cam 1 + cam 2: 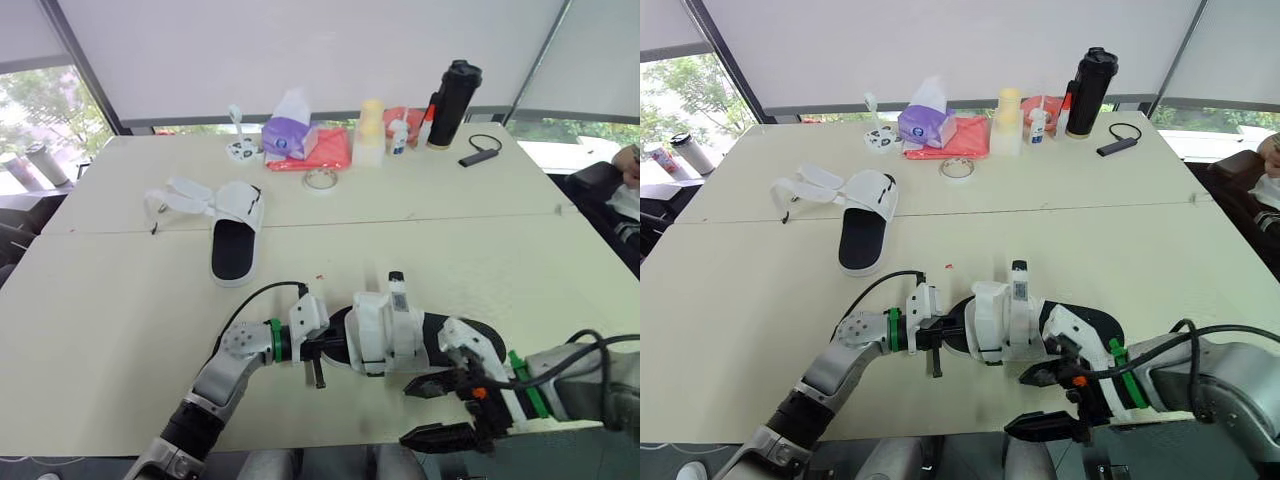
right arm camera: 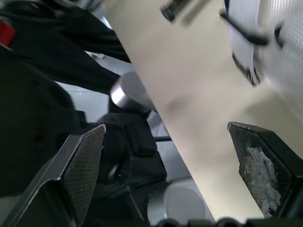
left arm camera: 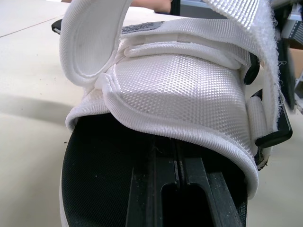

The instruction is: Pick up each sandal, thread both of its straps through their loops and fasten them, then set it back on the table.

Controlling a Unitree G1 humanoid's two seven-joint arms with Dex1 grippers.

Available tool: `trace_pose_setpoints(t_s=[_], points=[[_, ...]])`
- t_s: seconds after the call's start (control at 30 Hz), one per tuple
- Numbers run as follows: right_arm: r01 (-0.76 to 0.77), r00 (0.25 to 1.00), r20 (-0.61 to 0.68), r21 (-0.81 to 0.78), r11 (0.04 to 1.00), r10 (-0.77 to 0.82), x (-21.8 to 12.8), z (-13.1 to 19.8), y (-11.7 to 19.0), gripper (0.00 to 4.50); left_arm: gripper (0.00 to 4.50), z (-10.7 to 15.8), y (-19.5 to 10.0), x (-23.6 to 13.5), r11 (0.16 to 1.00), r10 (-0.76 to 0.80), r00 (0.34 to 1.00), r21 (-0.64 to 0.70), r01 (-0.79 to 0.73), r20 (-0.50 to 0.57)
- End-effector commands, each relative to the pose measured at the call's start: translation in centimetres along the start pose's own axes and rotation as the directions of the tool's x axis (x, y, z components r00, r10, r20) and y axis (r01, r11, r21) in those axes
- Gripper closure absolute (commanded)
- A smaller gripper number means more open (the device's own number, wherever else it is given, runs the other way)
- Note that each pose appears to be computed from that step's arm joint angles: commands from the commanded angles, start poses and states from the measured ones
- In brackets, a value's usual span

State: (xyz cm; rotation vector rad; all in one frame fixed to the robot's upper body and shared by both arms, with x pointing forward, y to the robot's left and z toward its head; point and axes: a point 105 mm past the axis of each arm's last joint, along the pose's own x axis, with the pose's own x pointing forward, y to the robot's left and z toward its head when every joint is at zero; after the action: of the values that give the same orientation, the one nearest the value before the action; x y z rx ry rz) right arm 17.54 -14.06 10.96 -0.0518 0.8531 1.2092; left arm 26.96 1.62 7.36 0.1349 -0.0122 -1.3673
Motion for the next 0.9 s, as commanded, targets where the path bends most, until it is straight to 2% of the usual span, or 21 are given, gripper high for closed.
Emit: trace_pose_setpoints(t_s=[0.03, 0.37, 0.53, 0.9], points=[[0.052, 0.997, 0.049, 0.024, 0.998, -0.053, 0.6, -0.2, -1.0, 0.05, 4.50, -0.5, -0.1, -0.2, 1.000, -0.002, 1.000, -0.008, 0.002, -0.029], [0.093, 0.979, 0.179, 0.045, 0.995, -0.100, 2.6, 1.6, -1.6, 0.05, 4.50, -0.8, -0.4, -0.5, 1.000, -0.018, 0.999, -0.020, 0.017, -0.038], [0.084, 0.975, 0.203, 0.040, 0.996, -0.091, 3.0, 2.4, -1.3, 0.05, 4.50, -1.9, -1.0, -1.2, 0.998, -0.063, 0.993, 0.022, 0.065, -0.102], [0.058, 0.973, 0.221, 0.029, 0.998, -0.063, 3.1, 3.2, -0.5, 0.05, 4.50, -2.4, -1.0, -1.2, 0.998, -0.064, 0.990, 0.017, 0.066, -0.122]])
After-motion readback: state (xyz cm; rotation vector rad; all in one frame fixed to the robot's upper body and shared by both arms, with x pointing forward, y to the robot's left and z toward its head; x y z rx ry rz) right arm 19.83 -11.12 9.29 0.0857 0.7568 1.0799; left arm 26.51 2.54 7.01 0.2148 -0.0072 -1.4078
